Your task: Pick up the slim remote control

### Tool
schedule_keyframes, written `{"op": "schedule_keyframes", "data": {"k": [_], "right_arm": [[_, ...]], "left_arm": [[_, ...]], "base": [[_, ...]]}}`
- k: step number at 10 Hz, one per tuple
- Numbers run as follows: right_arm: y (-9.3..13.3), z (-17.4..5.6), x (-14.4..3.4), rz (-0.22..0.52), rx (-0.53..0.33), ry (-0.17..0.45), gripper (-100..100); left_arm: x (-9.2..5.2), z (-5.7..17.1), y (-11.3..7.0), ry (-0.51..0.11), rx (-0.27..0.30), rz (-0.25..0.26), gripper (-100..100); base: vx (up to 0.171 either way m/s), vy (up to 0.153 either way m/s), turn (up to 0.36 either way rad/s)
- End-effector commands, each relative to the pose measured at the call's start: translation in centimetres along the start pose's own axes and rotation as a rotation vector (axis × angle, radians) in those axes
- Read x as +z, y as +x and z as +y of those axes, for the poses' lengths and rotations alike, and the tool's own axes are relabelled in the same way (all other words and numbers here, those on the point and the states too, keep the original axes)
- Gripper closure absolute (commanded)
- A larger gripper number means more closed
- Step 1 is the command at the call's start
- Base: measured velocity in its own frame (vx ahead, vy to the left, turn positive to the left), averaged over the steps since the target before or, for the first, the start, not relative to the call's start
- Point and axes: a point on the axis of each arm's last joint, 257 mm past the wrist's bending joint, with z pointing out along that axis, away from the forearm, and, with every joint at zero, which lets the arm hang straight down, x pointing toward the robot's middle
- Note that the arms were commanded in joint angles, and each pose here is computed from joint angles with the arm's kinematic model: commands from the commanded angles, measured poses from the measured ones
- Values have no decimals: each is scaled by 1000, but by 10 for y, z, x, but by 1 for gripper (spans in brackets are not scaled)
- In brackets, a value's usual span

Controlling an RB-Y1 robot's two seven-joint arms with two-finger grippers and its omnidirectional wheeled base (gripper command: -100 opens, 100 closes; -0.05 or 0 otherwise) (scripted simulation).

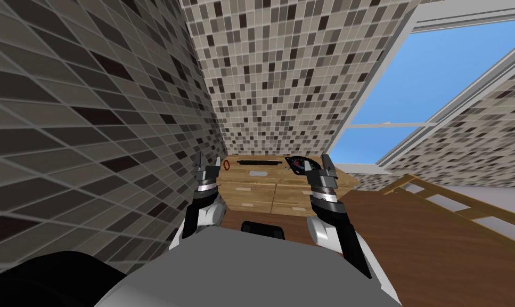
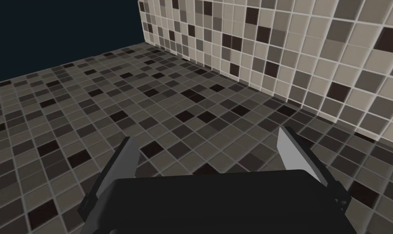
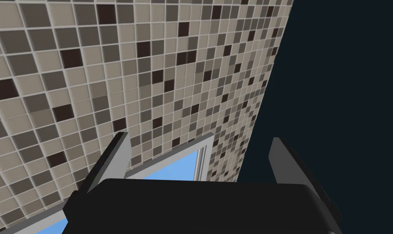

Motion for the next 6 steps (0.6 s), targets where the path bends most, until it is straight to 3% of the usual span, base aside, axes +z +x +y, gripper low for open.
{"op": "schedule_keyframes", "data": {"k": [1, 6], "right_arm": [[0, 0, 0, 0, 0, 0, 0], [0, 0, 0, 0, 0, 0, 0]], "left_arm": [[3, 5, 4, -17, 12, 30, -100], [21, 34, 14, -100, 61, 103, -100]], "base": [[-15, -15, 17], [-42, -45, 24]]}}
